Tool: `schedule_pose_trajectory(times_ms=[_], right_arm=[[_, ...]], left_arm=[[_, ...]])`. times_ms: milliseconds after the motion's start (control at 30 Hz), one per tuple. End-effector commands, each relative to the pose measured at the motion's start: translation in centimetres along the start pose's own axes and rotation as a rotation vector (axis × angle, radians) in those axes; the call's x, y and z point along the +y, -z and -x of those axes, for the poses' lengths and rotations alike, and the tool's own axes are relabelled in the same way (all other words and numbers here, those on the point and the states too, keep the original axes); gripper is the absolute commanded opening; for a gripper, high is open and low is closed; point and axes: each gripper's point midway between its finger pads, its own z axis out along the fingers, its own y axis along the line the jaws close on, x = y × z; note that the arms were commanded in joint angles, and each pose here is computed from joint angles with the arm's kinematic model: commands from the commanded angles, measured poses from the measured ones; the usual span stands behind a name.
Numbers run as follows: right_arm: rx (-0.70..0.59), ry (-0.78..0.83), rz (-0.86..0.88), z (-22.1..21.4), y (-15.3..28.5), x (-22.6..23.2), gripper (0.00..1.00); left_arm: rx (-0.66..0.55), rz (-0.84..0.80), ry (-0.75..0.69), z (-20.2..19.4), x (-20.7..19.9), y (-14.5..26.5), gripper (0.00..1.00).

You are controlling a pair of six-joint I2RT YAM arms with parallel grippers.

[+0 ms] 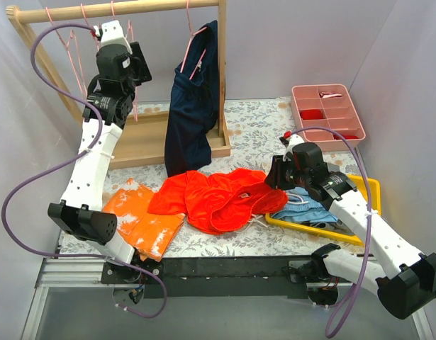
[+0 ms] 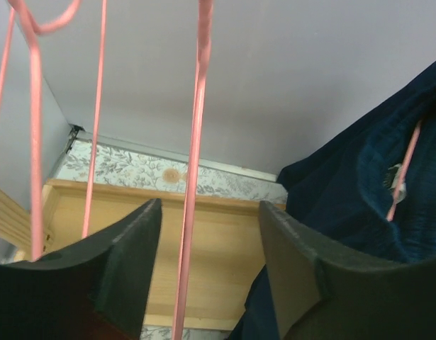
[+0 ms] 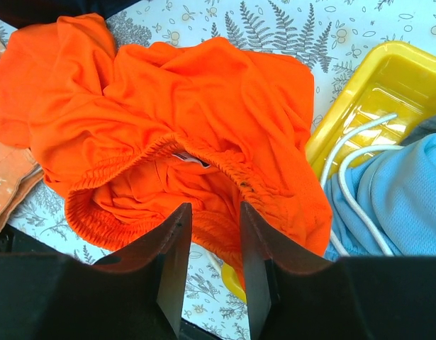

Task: Place the shorts on the hanger

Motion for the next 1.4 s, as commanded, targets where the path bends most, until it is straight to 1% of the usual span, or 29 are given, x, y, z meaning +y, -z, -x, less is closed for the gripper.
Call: schedule_pose_trajectory(times_ms=[0,33,67,133,167,200,267,300,333,433,467,567,700,867,1000,1033,1100,1133,1167,1233,1300,1367], right_arm=[[-0.04,0.019,0.032,0.9,0.0,0.5,0.41],[-0.041,0.021,0.034,0.9,0.0,0.5,0.42],[-0.035,0.02,0.032,0.7,-0.2,0.4,0.42],[-0.029,0.022,0.03,0.4,-0.3,0.3,0.42],[-0.029,0.024,0.03,0.4,-0.3,0.3,0.42],[-0.026,0.025,0.029,0.3,-0.4,0.2,0.42],[-0.025,0.028,0.032,0.2,-0.5,0.3,0.42],[-0.026,0.027,0.031,0.2,-0.5,0.2,0.42],[-0.024,0.026,0.03,0.1,-0.5,0.2,0.42],[-0.025,0.029,0.029,0.2,-0.6,0.2,0.42],[-0.028,0.03,0.028,0.3,-0.6,0.2,0.42],[-0.03,0.03,0.027,0.3,-0.7,0.1,0.42],[-0.029,0.03,0.03,0.3,-0.7,0.2,0.42],[-0.026,0.03,0.029,0.4,-0.8,0.2,0.43],[-0.023,0.03,0.032,0.3,-0.8,0.3,0.43],[-0.025,0.03,0.032,0.4,-0.8,0.3,0.42],[-0.027,0.03,0.032,0.4,-0.8,0.3,0.42],[-0.022,0.028,0.032,0.3,-0.8,0.3,0.42],[-0.021,0.029,0.032,0.3,-0.9,0.3,0.43],[-0.018,0.029,0.031,0.3,-0.9,0.2,0.43],[-0.014,0.03,0.028,0.1,-1.0,0.1,0.42],[-0.012,0.03,0.027,0.1,-1.1,0.1,0.43]], left_arm=[[0.027,0.005,-0.026,-2.2,0.9,0.2,0.52],[0.022,0.009,-0.027,-2.3,1.2,0.4,0.51],[0.02,0.007,-0.028,-2.4,1.1,0.5,0.47],[0.034,0.004,-0.033,-3.3,1.2,0.4,0.42],[0.025,-0.001,-0.03,-3.1,1.2,0.6,0.39],[0.023,-0.002,-0.033,-3.1,1.2,0.6,0.33],[0.012,-0.004,-0.039,-2.6,1.2,0.6,0.25],[0.0,-0.005,-0.039,-2.0,1.1,0.8,0.15],[-0.019,-0.004,-0.04,-1.0,1.1,1.0,0.11],[-0.044,-0.003,-0.05,0.6,1.0,1.1,0.0],[-0.068,0.0,-0.046,1.9,1.0,1.4,0.0],[-0.091,0.0,-0.048,3.3,1.0,1.8,0.0],[-0.086,-0.001,-0.047,3.4,1.0,2.2,0.0],[-0.071,-0.003,-0.036,3.1,1.5,3.6,0.0],[-0.043,-0.025,-0.025,2.2,1.7,5.1,0.0],[-0.015,-0.031,-0.026,1.3,1.8,5.3,0.0],[-0.013,-0.042,-0.017,1.2,2.1,6.6,0.0],[0.014,-0.044,-0.018,0.1,2.2,6.7,0.0],[0.002,-0.057,-0.01,0.5,2.3,7.8,0.0],[0.033,-0.068,-0.006,-0.5,2.5,8.6,0.0],[0.039,-0.111,0.011,-0.6,2.2,10.2,0.0],[0.085,-0.142,0.022,-2.2,2.0,11.0,0.0]])
